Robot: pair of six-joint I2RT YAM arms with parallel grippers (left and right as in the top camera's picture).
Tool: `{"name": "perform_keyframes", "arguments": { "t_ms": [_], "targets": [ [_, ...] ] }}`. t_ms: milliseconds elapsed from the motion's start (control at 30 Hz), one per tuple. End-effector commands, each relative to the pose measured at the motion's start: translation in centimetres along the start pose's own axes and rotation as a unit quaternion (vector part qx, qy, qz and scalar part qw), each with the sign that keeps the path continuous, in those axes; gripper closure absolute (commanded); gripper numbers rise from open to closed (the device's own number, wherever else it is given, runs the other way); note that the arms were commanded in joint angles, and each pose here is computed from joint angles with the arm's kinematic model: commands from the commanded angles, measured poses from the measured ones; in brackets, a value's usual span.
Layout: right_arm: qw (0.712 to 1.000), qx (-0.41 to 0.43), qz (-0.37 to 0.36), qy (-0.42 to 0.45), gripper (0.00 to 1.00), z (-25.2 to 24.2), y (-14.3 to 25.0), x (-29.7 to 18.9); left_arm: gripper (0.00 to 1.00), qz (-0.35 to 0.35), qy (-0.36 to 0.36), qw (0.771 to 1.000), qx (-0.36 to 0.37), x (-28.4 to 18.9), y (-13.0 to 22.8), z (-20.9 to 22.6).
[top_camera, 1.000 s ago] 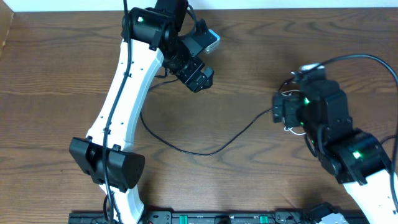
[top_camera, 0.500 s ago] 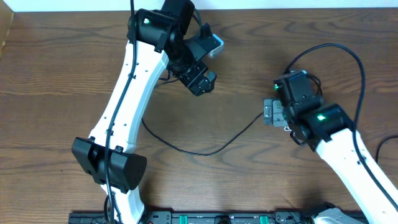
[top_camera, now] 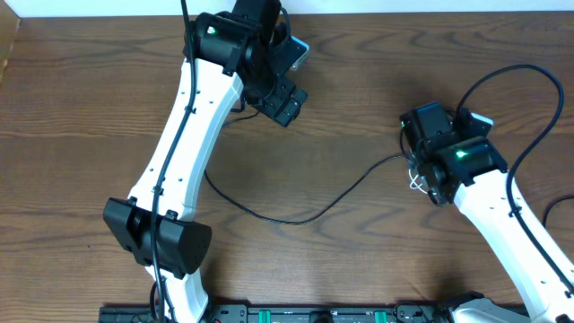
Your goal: Untangle cables
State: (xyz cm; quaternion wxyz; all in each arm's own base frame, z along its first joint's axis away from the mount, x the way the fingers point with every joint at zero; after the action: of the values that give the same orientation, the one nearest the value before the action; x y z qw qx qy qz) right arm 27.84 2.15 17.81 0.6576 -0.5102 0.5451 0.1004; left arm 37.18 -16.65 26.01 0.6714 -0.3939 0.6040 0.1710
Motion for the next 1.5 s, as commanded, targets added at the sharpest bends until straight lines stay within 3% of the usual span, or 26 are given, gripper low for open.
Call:
{"name": "perform_keyframes", "arguments": {
  "t_ms": [0, 67, 133, 333, 633, 700, 767, 800, 1067, 1267, 1467],
  "targets": [
    [0.993, -0.042, 0.048, -0.097, 0.01, 3.4, 1.2, -0.3, 0.06, 0.001, -0.006, 1.0, -0.02, -0.2, 0.2, 0.2],
    [0.979, -0.104, 0.057, -0.165, 0.01, 5.7, 1.7, -0.8, 0.07, 0.001, -0.006, 1.0, -0.02, -0.2, 0.2, 0.2],
    [0.978, -0.104, 0.058, -0.173, 0.01, 6.1, 1.7, -0.7, 0.07, 0.002, -0.006, 1.0, -0.02, -0.2, 0.2, 0.2],
    [0.992, -0.034, 0.058, -0.105, 0.01, 5.4, 2.2, 1.7, 0.06, 0.002, -0.006, 1.0, -0.02, -0.2, 0.2, 0.2],
    [0.993, -0.053, 0.089, -0.063, 0.01, 6.7, 4.8, 6.4, 0.06, 0.004, -0.005, 1.0, -0.02, -0.2, 0.3, 0.1],
    [0.993, -0.05, 0.083, -0.068, 0.32, 7.0, 4.6, 6.5, 0.07, 0.005, -0.005, 1.0, -0.02, -0.2, 0.4, 0.1],
    [0.993, -0.047, 0.078, -0.07, 0.73, 7.1, 4.4, 6.5, 0.06, 0.007, -0.004, 1.0, -0.02, -0.2, 0.4, 0.1],
    [0.993, -0.046, 0.078, -0.07, 0.99, 7.1, 4.3, 6.5, 0.07, 0.007, -0.004, 1.0, -0.02, -0.2, 0.4, 0.1],
    [0.994, -0.032, 0.026, -0.099, 0.99, 6.5, 1.6, 3.6, 0.06, 0.008, -0.004, 1.0, -0.02, -0.2, 0.5, 0.1],
    [0.971, -0.007, -0.141, -0.192, 0.99, 3.5, -6.2, -6.9, 0.07, 0.009, -0.004, 1.0, -0.02, -0.2, 0.5, 0.1],
    [0.913, 0.122, -0.304, -0.242, 0.99, -4.0, -12.9, -17.7, 0.06, 0.007, -0.004, 1.0, -0.02, -0.2, 0.4, 0.1]
  ]
}}
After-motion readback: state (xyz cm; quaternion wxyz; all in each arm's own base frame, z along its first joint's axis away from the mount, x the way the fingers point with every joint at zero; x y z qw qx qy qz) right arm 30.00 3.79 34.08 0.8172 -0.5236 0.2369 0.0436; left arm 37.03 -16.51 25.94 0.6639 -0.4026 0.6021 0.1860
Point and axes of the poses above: each gripper's point midway between its finger pads, its own x axis out along the fingers, its own z axis along the line the jaws close on, y = z × x, the point moved 3 cm from there along -x, back along the fingers, and after that the axes turned 5 degrees about x, right-handed, at the moved point
